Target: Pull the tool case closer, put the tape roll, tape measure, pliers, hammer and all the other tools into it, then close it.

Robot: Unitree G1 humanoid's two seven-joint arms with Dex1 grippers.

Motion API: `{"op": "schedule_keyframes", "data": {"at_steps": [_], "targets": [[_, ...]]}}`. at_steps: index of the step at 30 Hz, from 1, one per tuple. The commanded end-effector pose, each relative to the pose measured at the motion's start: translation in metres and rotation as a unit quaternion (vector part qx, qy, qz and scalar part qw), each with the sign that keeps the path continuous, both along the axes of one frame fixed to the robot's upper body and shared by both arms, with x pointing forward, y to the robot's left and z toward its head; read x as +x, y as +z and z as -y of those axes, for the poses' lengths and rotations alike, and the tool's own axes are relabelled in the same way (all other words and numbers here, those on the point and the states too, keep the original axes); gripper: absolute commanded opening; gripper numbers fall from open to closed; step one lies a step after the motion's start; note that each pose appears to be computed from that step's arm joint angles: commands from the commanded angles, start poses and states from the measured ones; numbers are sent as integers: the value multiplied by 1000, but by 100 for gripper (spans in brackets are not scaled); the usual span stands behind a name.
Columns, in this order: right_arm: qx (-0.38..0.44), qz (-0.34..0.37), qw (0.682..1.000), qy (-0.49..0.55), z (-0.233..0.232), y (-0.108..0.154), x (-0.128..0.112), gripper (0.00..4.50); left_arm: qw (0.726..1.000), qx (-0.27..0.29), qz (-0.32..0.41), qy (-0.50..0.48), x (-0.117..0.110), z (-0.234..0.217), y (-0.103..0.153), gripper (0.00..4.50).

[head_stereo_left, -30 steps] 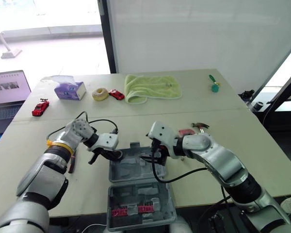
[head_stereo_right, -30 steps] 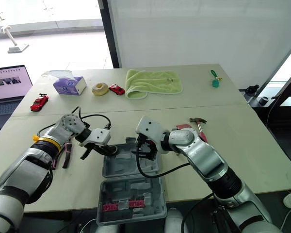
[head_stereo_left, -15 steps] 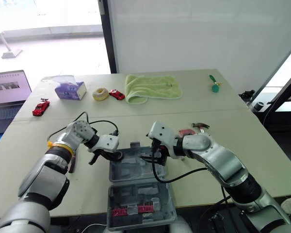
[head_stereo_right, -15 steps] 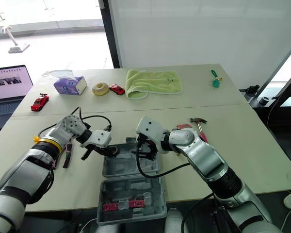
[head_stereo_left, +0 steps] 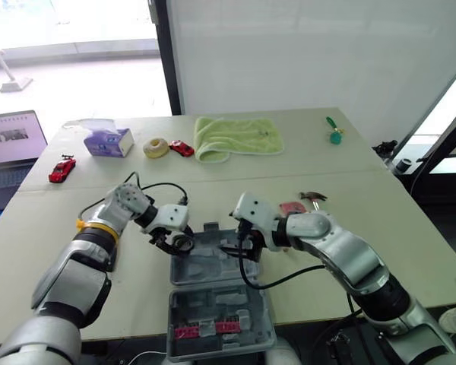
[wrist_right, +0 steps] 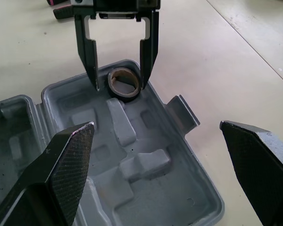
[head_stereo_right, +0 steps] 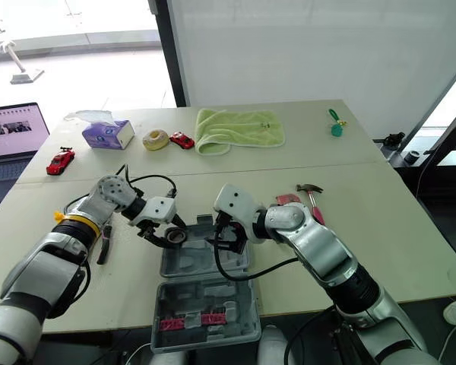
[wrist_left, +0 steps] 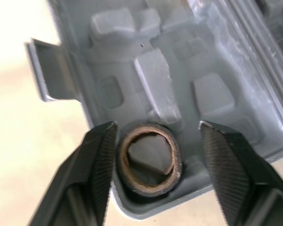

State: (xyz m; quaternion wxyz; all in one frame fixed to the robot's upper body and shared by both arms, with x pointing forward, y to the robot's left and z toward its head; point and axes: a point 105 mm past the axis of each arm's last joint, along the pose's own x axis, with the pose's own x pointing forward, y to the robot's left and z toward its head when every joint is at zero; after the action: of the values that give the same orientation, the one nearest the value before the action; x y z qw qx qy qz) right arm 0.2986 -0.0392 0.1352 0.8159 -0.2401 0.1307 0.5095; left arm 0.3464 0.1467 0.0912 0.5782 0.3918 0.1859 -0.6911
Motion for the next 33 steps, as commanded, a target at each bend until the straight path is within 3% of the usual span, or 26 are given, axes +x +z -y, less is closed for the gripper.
{"op": "schedule_keyframes", "data": {"at_steps": [1, 5, 7, 9, 11, 17, 29, 33], "targets": [[14, 27, 1000, 8, -2, 16, -3, 450, 999, -29, 9, 15, 3, -2, 19, 289], [13, 28, 999, 8, -2, 15, -3, 450, 995, -68, 0, 68, 9, -6, 21, 289], [13, 28, 999, 8, -2, 15, -4, 450, 988, -116, -4, 106, 12, -6, 22, 289], [13, 28, 1000, 8, -2, 14, -4, 450, 977, -159, -7, 143, 15, -6, 22, 240], [11, 28, 1000, 7, -1, 14, -4, 450, 969, -180, -10, 167, 11, -10, 13, 165], [11, 27, 1000, 7, -1, 13, -4, 450, 947, -234, -6, 221, 3, -14, 4, 165], [14, 27, 999, 13, -5, 13, -5, 450, 940, -238, 58, 236, -3, -13, -19, 165], [15, 26, 999, 15, -6, 14, -6, 450, 954, -189, 104, 209, -9, -15, -40, 165]]}}
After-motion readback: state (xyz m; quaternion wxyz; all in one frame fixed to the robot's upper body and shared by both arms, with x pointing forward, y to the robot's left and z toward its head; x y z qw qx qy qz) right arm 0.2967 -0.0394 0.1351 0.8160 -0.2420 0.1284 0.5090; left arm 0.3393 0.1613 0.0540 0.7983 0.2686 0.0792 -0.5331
